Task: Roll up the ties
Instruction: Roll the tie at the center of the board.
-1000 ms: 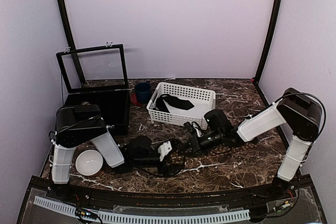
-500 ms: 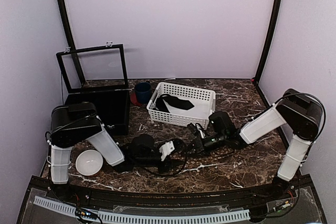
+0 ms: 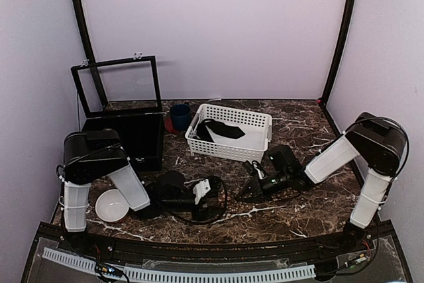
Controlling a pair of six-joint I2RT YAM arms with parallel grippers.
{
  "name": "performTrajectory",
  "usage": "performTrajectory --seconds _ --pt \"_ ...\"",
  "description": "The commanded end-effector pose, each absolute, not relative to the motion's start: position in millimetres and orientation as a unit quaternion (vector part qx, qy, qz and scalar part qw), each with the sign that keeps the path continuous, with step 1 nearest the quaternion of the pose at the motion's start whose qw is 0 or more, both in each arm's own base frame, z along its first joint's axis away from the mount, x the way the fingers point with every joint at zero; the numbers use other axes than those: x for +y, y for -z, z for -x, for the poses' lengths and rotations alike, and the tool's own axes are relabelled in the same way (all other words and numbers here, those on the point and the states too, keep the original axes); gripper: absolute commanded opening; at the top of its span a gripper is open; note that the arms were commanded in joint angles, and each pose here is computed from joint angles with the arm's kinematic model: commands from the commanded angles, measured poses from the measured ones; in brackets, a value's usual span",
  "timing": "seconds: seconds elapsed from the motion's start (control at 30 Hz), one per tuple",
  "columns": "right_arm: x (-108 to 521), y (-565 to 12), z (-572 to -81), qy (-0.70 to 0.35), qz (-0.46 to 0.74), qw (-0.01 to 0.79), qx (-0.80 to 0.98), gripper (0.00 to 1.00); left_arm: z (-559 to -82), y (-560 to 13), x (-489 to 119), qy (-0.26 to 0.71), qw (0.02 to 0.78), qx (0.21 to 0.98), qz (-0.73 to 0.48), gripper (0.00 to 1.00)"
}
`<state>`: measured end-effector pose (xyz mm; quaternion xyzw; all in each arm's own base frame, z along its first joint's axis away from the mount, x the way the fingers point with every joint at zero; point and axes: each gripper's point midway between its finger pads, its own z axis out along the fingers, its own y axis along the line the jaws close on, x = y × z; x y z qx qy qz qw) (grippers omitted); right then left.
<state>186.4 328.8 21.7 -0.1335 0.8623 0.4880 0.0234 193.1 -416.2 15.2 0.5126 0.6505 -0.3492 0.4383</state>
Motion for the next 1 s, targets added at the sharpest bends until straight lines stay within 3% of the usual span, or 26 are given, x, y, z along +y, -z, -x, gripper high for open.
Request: performTrajectory --seconds 0.0,0.13,0.27,0.33,0.4,0.5,0.6,0.67,0.97 --pt "315 5 -182 -0.453 0.116 0.012 0.884 0.00 -176 20 -400 0.368 0.386 0.685 -0.497 0.66" --pt "315 10 -183 -0.449 0.110 0.012 0.887 0.00 -175 16 -411 0.385 0.408 0.671 -0.486 0.71" --pt "318 9 -187 -0.448 0.110 0.018 0.887 0.00 -179 18 -422 0.396 0.412 0.664 -0.482 0.69" --pt "321 7 -187 -0.449 0.112 0.020 0.886 0.00 -179 22 -426 0.395 0.404 0.665 -0.488 0.61" --pt "323 2 -187 -0.453 0.114 0.020 0.884 0.03 -180 28 -423 0.380 0.391 0.678 -0.492 0.46" --pt "319 -10 -188 -0.447 0.121 0.035 0.886 0.18 -181 34 -410 0.345 0.375 0.700 -0.501 0.32" --pt "316 -30 -191 -0.440 0.130 0.055 0.887 0.40 -181 39 -393 0.302 0.357 0.719 -0.514 0.28" --pt "321 -48 -194 -0.452 0.136 0.067 0.879 0.48 -183 44 -385 0.272 0.342 0.731 -0.524 0.28" --pt "360 -52 -185 -0.448 0.169 0.031 0.877 0.49 -188 48 -375 0.213 0.311 0.743 -0.553 0.28"
